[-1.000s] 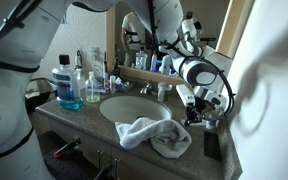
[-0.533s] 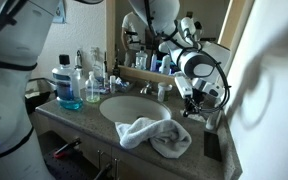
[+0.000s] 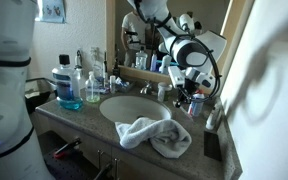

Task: Move the white object near the white tube to the left

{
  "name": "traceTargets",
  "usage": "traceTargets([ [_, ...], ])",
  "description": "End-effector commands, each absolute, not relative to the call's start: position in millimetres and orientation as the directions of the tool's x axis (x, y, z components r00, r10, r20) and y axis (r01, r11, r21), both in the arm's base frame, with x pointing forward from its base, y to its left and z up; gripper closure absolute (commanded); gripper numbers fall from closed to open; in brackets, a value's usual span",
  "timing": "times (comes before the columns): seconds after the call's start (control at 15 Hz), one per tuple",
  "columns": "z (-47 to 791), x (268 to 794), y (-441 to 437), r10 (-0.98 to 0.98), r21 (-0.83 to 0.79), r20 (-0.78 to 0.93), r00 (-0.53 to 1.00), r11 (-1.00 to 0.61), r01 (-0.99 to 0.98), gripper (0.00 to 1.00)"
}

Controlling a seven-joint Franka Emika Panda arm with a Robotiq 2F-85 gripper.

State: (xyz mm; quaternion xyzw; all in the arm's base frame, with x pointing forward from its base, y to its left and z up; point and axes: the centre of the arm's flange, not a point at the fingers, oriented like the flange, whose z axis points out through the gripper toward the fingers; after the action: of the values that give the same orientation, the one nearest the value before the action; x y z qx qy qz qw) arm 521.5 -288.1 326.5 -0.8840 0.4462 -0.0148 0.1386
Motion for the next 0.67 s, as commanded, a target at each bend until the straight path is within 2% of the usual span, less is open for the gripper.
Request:
traceTargets([
  [0.0,353,495,-246,-0.752,-0.319,-0.137,0.645,-0.583,-0.747,0.98],
  [0.6,397,485,-151,-0.581,-0.369,-0.131,0.804,-0.724,-0.583,0.98],
])
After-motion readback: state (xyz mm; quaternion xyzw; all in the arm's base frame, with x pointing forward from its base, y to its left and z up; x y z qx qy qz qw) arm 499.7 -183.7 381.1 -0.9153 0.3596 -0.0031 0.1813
